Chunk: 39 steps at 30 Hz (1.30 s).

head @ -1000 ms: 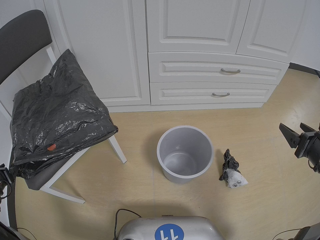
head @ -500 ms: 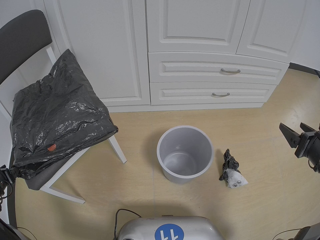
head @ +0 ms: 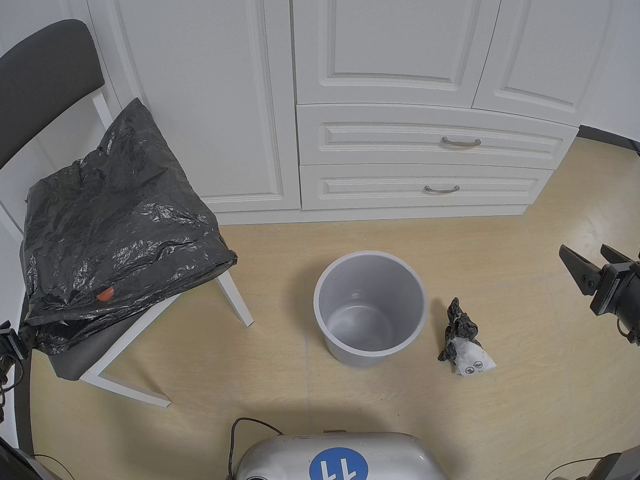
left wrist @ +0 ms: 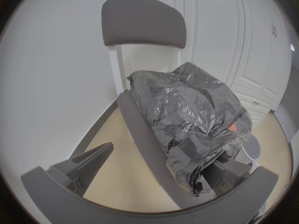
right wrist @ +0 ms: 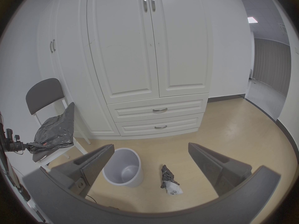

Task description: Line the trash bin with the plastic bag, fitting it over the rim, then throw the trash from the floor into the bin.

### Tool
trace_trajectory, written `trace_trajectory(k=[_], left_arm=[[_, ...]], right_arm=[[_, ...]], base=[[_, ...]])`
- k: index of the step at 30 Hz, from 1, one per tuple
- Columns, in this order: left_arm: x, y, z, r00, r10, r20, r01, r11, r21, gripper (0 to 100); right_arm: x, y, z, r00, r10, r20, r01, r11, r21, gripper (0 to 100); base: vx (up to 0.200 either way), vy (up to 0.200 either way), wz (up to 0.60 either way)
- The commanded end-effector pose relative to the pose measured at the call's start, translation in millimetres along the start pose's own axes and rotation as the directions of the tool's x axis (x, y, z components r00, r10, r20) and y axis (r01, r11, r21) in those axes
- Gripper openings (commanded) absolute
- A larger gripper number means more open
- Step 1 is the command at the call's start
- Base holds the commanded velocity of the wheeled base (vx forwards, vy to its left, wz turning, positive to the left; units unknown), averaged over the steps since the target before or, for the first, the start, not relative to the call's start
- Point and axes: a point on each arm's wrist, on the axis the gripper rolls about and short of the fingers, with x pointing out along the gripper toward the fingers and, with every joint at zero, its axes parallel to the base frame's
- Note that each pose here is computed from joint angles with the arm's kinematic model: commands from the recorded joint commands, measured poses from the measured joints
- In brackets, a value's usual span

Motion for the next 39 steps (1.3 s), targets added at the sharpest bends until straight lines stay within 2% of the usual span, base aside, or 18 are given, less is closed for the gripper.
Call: trace_trajectory(k=[1,7,16,17,25,30,34,37,38,39], left_arm=[[2.8,-6.1,5.6,0.999,-0.031,0.035,0.030,1.000,0.008,100],[3.5,-8.6,9.4,0.996,-0.042,0.081,0.040,0.999,0.021,100],[3.2,-9.9,5.6,0.997,-0.045,0.067,0.045,0.999,0.010,100],[3.0,-11.2,5.0,0.997,-0.050,0.065,0.049,0.999,0.010,0],[-4.2,-17.7,1.3,0.996,-0.053,0.077,0.051,0.998,0.020,0],[-10.6,-23.0,5.0,0.992,-0.055,0.112,0.051,0.998,0.040,0],[-11.0,-40.2,14.3,0.978,-0.141,0.155,0.138,0.990,0.031,0],[-10.8,-60.2,24.6,0.947,-0.251,0.201,0.250,0.968,0.031,0],[-10.9,-63.1,26.5,0.941,-0.265,0.209,0.264,0.964,0.034,0],[-10.6,-73.5,32.9,0.917,-0.326,0.231,0.323,0.945,0.053,0]], right_arm=[[-0.5,-0.4,0.6,1.000,-0.001,0.004,0.001,1.000,0.001,100],[0.0,-0.9,0.5,1.000,0.002,0.002,-0.002,1.000,0.001,100],[-0.9,-1.1,0.6,1.000,0.022,0.003,-0.022,1.000,0.002,100],[-0.9,-1.1,0.6,1.000,0.022,0.003,-0.022,1.000,0.001,100],[1.1,-0.5,-0.1,1.000,0.022,-0.005,-0.022,1.000,-0.003,100],[-4.1,-1.7,5.6,0.999,0.026,0.029,-0.025,0.999,-0.037,100],[-13.3,-4.7,9.2,0.998,0.029,0.063,-0.026,0.998,-0.054,100],[-20.4,-7.0,11.0,0.996,0.032,0.084,-0.026,0.997,-0.069,100],[-21.7,-7.4,11.0,0.996,0.034,0.083,-0.028,0.997,-0.073,100],[-25.0,-8.3,11.9,0.995,0.045,0.093,-0.037,0.996,-0.083,100]], base=[[0.000,0.000,0.00],[0.000,0.000,0.00],[0.000,0.000,0.00],[0.000,0.000,0.00],[0.000,0.000,0.00],[0.000,0.000,0.00],[0.000,0.000,0.00],[0.000,0.000,0.00],[0.000,0.000,0.00],[0.000,0.000,0.00]])
